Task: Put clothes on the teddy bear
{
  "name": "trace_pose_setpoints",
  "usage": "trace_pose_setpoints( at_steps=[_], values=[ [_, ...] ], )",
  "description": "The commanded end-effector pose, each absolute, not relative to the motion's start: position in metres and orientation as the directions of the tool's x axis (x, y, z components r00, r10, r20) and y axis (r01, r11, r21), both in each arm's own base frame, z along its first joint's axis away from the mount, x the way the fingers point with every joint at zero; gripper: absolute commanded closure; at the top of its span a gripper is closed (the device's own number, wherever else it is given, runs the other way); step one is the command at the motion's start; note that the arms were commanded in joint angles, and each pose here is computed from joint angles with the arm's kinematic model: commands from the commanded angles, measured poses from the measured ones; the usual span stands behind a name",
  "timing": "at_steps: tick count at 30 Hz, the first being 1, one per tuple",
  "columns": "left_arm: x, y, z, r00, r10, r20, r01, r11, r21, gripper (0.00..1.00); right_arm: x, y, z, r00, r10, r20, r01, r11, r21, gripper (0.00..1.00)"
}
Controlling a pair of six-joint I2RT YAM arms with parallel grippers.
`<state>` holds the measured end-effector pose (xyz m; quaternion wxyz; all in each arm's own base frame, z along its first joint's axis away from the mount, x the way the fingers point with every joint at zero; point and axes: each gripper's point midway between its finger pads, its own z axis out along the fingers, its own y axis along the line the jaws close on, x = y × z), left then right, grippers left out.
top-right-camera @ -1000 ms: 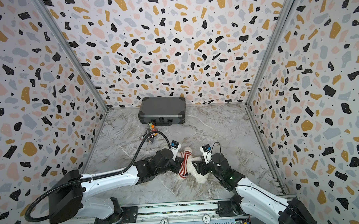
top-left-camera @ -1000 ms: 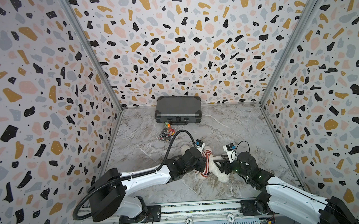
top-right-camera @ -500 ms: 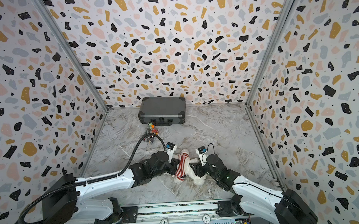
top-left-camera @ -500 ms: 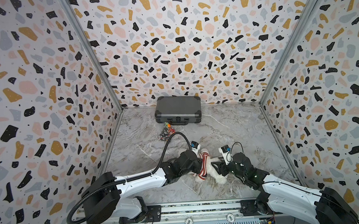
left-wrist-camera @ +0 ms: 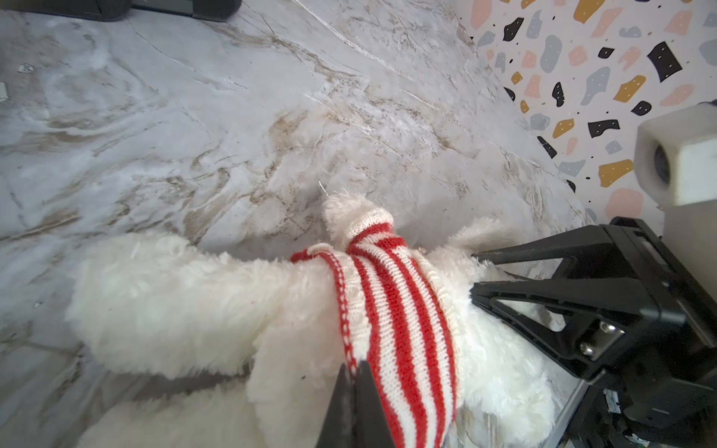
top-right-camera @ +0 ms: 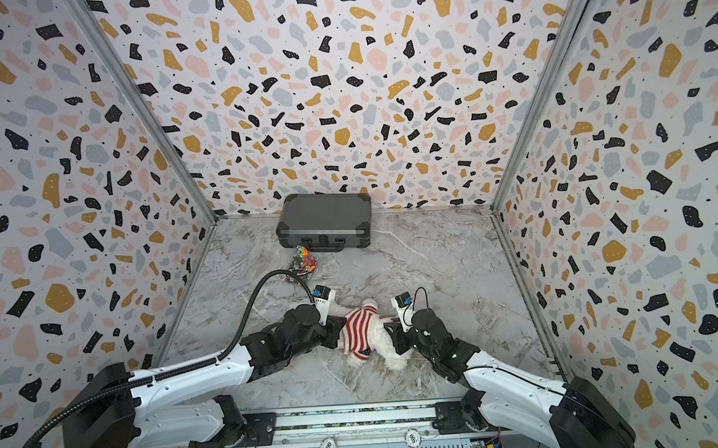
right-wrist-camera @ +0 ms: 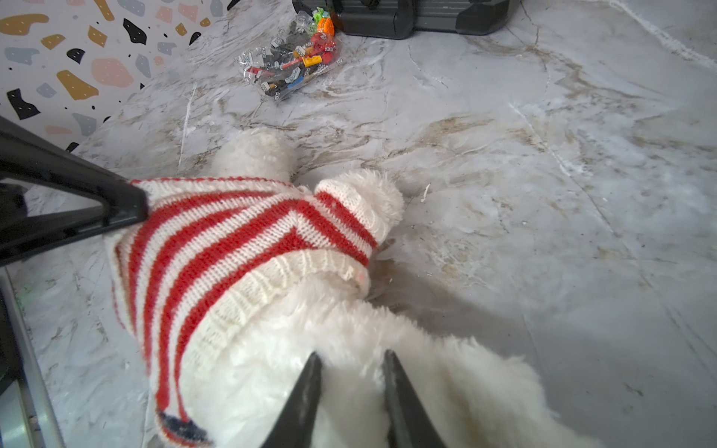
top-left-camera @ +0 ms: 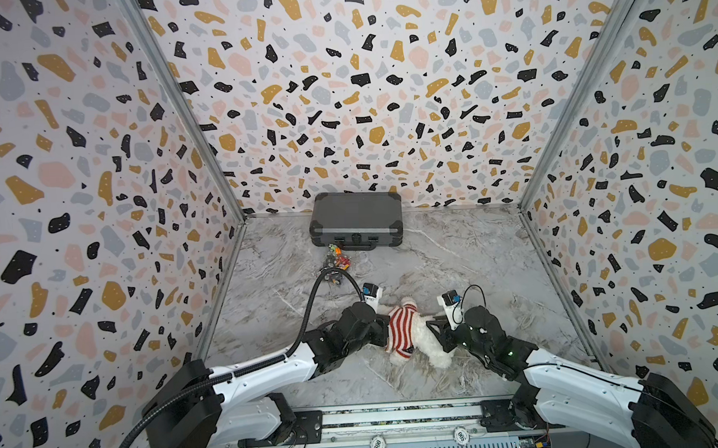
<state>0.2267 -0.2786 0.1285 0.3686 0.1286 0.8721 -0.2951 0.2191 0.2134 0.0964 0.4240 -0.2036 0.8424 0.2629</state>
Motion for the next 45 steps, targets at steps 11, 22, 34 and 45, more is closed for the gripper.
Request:
trace_pose_setpoints(
  at_steps=[11,22,34,45],
  values=[
    [0.231,-0.277,0.138,-0.677,-0.032,-0.735,0.45,0.772,-0.448,1.0,0.217,0.212,0.093,-0.565,-0.145,-0.812,-0.566,0.784,0.254,0.96],
    [0.219,-0.27,0.128,-0.693,0.017,-0.72,0.468,0.77,-0.433,0.8,0.215,0.212,0.097,-0.55,-0.14,-0.823,-0.579,0.775,0.255,1.0],
    [0.179,-0.279,0.114,-0.715,0.051,-0.697,0.514,0.715,-0.475,0.71,0.214,0.212,0.1,-0.538,-0.131,-0.832,-0.585,0.769,0.258,1.0],
    [0.179,-0.297,0.108,-0.72,0.078,-0.689,0.539,0.689,-0.485,0.82,0.216,0.213,0.101,-0.537,-0.132,-0.833,-0.584,0.771,0.254,1.0]
  ],
)
